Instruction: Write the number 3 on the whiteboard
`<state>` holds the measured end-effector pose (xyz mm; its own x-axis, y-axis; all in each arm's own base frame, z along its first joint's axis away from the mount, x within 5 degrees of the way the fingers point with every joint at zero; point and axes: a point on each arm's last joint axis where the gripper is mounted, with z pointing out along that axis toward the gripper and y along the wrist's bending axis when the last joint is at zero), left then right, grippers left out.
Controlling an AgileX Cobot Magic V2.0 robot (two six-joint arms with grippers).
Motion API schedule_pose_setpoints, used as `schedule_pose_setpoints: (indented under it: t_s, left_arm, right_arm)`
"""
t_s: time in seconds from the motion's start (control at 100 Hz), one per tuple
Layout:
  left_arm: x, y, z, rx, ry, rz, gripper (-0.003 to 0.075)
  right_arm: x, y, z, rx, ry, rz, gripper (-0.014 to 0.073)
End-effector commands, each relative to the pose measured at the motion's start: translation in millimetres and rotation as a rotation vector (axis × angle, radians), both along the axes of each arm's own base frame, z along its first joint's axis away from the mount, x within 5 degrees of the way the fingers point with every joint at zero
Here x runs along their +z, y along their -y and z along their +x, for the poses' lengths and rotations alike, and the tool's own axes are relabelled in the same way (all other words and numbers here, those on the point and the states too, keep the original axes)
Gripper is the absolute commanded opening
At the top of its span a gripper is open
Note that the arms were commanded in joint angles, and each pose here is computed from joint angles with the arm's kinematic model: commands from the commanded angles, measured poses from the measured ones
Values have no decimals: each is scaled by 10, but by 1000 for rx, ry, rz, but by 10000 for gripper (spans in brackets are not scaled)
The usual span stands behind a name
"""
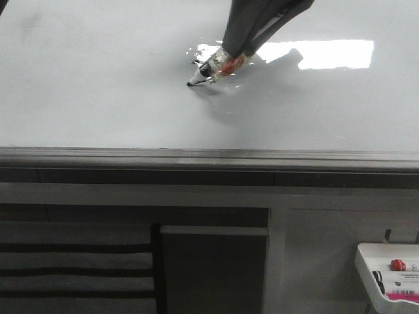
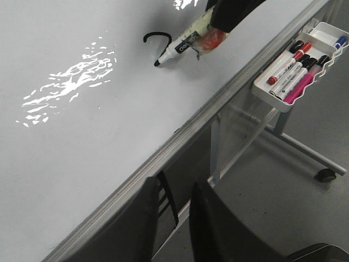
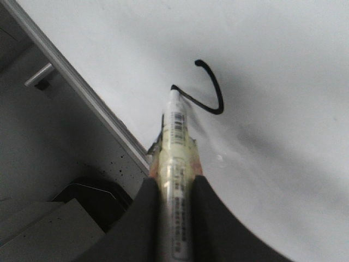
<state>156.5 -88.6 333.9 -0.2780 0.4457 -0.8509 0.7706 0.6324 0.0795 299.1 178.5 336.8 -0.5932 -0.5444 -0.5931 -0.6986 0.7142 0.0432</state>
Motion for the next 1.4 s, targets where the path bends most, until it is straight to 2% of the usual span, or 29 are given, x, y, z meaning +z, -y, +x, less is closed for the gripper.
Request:
schedule_pose_setpoints:
  t_s: [0.0, 0.05, 0.17, 0.37, 0.51, 0.71, 0.9, 1.39]
  left_arm:
    - [127, 3, 27, 38, 39, -65, 114]
    - [127, 3, 27, 38, 39, -65, 114]
    - [127, 3, 27, 38, 39, -65, 114]
    - [127, 3, 27, 38, 39, -65, 114]
    - [127, 3, 27, 38, 39, -65, 114]
    - [127, 3, 27, 38, 39, -65, 114]
    - [127, 3, 27, 38, 39, -65, 114]
    - [130, 4, 28, 39, 40, -69, 114]
  right_arm:
    - [232, 179, -17, -37, 86, 7, -52]
    - [237, 229, -53, -41, 59, -3, -52]
    - [160, 159, -144, -26, 2, 45, -52]
    - [-15, -212, -135, 24, 76, 100, -52]
    - [191, -250, -242, 66, 111, 118, -52]
    - [528, -111, -722, 305, 218, 40, -52]
    - [597, -56, -873, 478, 315, -41, -52]
    - [524, -160, -867, 622, 368, -94, -52]
